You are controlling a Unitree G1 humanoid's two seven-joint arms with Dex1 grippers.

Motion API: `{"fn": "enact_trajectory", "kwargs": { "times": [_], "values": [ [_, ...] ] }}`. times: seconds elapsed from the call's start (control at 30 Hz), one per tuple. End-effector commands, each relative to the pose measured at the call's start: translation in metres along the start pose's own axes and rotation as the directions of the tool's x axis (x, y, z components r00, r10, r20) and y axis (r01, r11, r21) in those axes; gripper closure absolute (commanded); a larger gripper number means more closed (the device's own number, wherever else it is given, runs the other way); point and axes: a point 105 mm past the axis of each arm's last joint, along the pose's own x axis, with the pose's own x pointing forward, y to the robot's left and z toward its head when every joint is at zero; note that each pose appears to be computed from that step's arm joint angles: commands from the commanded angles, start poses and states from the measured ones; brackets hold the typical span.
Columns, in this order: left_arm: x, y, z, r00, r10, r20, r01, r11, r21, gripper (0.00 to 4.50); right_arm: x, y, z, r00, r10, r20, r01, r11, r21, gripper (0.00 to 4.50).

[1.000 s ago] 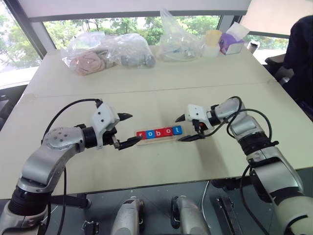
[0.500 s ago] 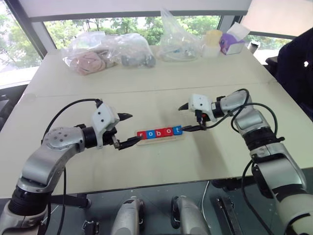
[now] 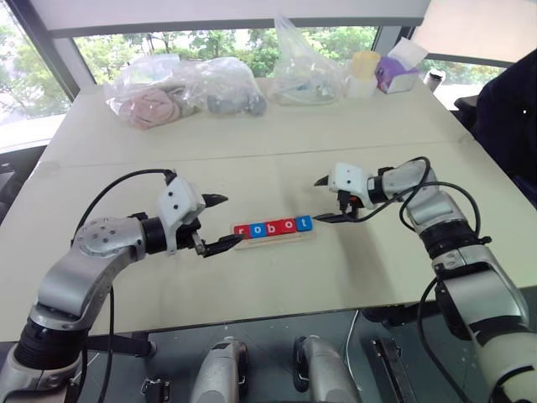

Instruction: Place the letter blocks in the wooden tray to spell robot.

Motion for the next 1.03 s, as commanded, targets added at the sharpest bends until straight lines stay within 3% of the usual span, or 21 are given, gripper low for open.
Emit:
{"fn": "enact_trajectory", "kwargs": {
  "times": [0.03, 0.27, 0.47, 0.8, 1.03],
  "values": [
    [-0.003, -0.001, 0.011, 1.0, 0.0, 0.029, -0.001, 0.999, 0.036, 0.0, 0.001, -0.004, 0.01, 1.0, -0.007, 0.023, 0.008, 0.999, -0.036, 0.04],
    [-0.004, -0.001, 0.011, 1.0, 0.01, 0.029, -0.011, 0.999, 0.033, 0.0, 0.001, -0.005, 0.013, 1.0, -0.006, 0.015, 0.007, 0.998, -0.063, 0.04],
    [-0.008, -0.002, 0.009, 1.0, 0.017, 0.019, -0.018, 1.0, 0.025, 0.0, -0.025, -0.01, 0.015, 0.999, -0.044, 0.024, 0.045, 0.998, -0.042, 0.04],
    [-0.026, -0.009, 0.006, 1.0, 0.031, 0.0, -0.031, 0.998, -0.051, 0.0, -0.08, 0.042, 0.032, 0.994, -0.056, 0.091, 0.032, 0.969, 0.245, 0.04],
    [-0.036, -0.015, 0.004, 0.999, 0.043, -0.026, -0.045, 0.995, -0.09, 0.0, -0.098, 0.075, 0.034, 0.992, -0.091, 0.087, 0.046, 0.905, 0.423, 0.04]
  ]
}}
